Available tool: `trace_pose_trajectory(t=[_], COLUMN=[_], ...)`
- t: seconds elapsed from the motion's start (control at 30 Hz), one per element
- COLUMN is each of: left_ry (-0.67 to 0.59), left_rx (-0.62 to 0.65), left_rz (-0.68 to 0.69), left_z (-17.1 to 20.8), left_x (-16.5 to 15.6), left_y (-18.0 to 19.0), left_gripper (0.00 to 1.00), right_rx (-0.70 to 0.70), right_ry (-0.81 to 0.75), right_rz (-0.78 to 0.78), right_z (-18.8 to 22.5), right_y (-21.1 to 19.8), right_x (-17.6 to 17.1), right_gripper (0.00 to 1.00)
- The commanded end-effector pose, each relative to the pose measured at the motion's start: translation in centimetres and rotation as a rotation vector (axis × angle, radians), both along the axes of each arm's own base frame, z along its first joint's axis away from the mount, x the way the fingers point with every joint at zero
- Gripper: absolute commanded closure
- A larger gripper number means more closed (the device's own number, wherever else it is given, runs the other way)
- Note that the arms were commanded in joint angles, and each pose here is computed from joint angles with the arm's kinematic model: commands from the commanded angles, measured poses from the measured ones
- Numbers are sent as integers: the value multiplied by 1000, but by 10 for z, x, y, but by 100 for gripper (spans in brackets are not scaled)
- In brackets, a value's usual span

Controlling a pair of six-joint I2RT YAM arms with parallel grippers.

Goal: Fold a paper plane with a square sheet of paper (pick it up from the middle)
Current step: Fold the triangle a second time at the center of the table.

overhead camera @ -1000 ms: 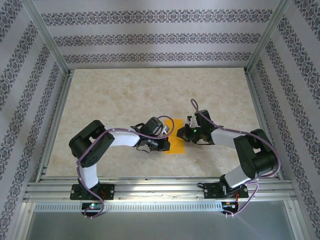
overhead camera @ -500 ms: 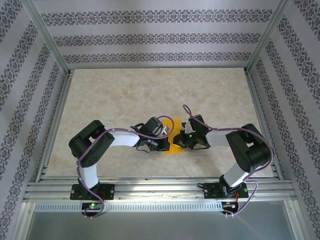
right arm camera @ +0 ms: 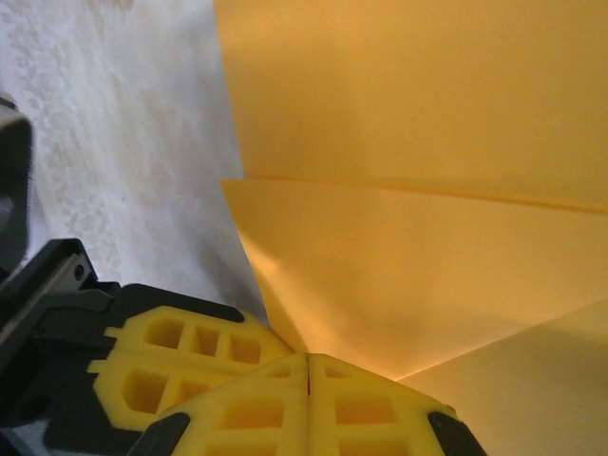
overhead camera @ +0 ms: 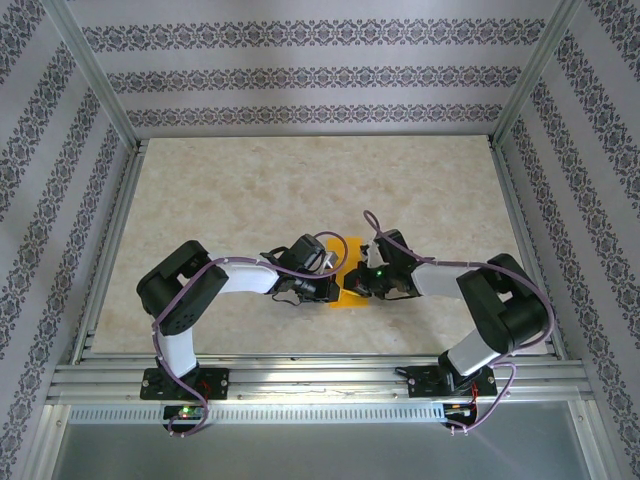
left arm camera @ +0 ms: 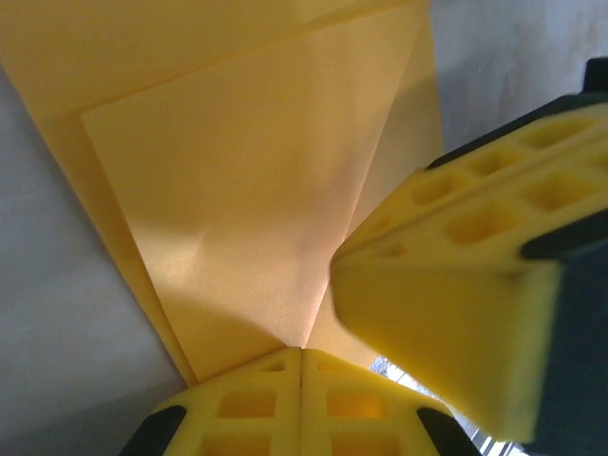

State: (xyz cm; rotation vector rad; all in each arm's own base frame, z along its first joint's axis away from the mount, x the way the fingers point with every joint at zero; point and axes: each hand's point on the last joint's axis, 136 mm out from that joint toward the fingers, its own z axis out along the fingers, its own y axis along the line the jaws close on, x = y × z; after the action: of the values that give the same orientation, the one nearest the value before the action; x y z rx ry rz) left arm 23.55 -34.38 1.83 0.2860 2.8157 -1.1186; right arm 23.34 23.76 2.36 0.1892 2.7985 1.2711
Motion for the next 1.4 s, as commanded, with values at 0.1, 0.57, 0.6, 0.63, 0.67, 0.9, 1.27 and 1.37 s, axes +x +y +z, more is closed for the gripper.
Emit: trace_pose_trajectory(t=[0.1,0.57,0.6,0.63,0.67,0.9,1.27,1.37], left_ry=[39,37,33,27,17,-70,-63,-50], left_rx=[100,59,40,21,2,-35,27,55], left_rz=[28,33,35,35,36,7,-59,-66], left_z=[-22,-10,-4,2,10,47,32,21], left_x=[-9,-8,-6,-4,-1,25,54,53], left_y=[23,18,14,11,7,-3,3,6], left_gripper=[100,100,100,100,100,93,98,98], right_rx=[-81,-81,-70,-58,-45,-26,-91,-77], right_ry=[56,-42,-66,-86,-98,-61,2,33], right_rz=[-43,-334,-329,-319,-304,-231,-278,-275], right_z=[-27,3,11,18,24,29,21,21], right_y=[-18,-86,-83,-80,-76,-55,-57,-54], right_x=[-1,73,73,71,69,22,-26,-31], right_gripper=[97,96,95,95,95,91,78,72])
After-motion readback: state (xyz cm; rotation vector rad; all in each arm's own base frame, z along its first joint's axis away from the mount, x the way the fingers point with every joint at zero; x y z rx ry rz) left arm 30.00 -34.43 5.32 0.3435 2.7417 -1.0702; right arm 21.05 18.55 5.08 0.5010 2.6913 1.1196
